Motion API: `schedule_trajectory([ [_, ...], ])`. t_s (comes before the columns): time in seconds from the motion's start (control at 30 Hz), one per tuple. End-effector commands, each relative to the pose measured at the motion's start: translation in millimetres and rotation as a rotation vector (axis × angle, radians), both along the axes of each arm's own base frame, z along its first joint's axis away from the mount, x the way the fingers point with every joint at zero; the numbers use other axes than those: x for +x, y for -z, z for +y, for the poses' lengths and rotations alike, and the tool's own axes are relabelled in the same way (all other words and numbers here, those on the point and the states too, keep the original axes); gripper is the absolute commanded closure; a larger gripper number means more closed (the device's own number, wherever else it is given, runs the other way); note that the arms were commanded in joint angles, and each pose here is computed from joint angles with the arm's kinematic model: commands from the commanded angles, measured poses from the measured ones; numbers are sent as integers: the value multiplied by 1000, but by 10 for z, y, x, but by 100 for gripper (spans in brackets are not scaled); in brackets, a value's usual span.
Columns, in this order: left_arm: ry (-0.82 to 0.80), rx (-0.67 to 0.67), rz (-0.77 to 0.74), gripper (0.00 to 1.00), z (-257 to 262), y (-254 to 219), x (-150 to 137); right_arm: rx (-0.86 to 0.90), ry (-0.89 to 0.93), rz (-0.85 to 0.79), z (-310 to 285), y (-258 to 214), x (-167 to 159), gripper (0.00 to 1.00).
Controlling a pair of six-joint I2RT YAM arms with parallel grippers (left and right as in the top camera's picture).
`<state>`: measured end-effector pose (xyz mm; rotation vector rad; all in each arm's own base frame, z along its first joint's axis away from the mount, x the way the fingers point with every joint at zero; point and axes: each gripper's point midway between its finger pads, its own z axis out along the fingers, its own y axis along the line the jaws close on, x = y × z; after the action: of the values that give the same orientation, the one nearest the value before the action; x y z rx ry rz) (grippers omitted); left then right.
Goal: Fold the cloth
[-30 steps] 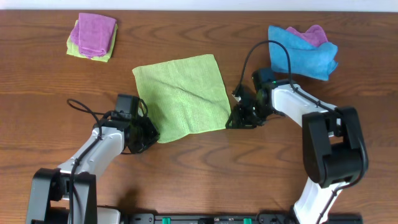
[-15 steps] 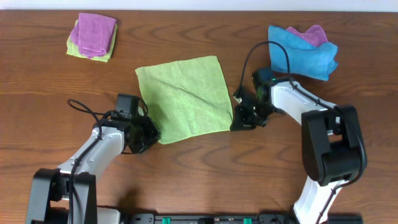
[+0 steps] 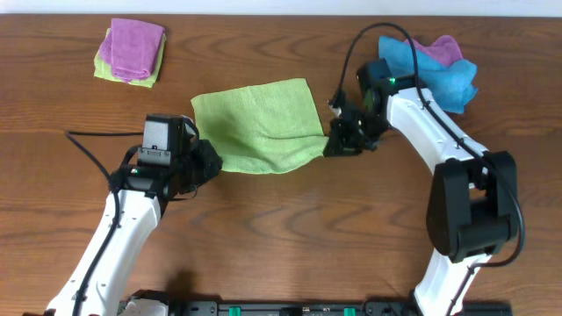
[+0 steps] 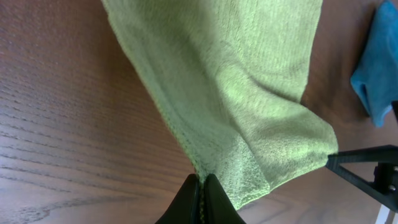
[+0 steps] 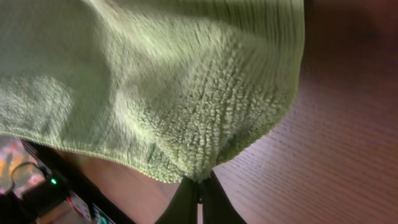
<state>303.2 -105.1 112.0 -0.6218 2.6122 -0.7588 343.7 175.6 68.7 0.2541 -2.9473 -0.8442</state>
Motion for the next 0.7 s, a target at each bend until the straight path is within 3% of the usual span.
schedule_trajectory([
  [0.0, 0, 29, -29, 94, 48, -70, 14, 1, -21, -43, 69, -131, 73, 76],
  [0.1, -1, 35, -12, 94, 58, -45, -21, -1, -21, -35, 66, -143, 58, 72],
  [0.2, -2, 39, -8, 94, 65, -38, -28, -5, -23, -19, 65, -141, 19, 75],
  [0.27, -3, 39, -9, 94, 66, -38, -27, -7, -32, -9, 72, -141, -18, 66],
  [0.3, 0, 40, -9, 94, 66, -37, -28, -11, -47, -1, 73, -139, -57, 55],
  [0.67, 3, 65, -3, 94, 100, -11, -48, -232, -215, 40, -50, 60, -432, 52],
])
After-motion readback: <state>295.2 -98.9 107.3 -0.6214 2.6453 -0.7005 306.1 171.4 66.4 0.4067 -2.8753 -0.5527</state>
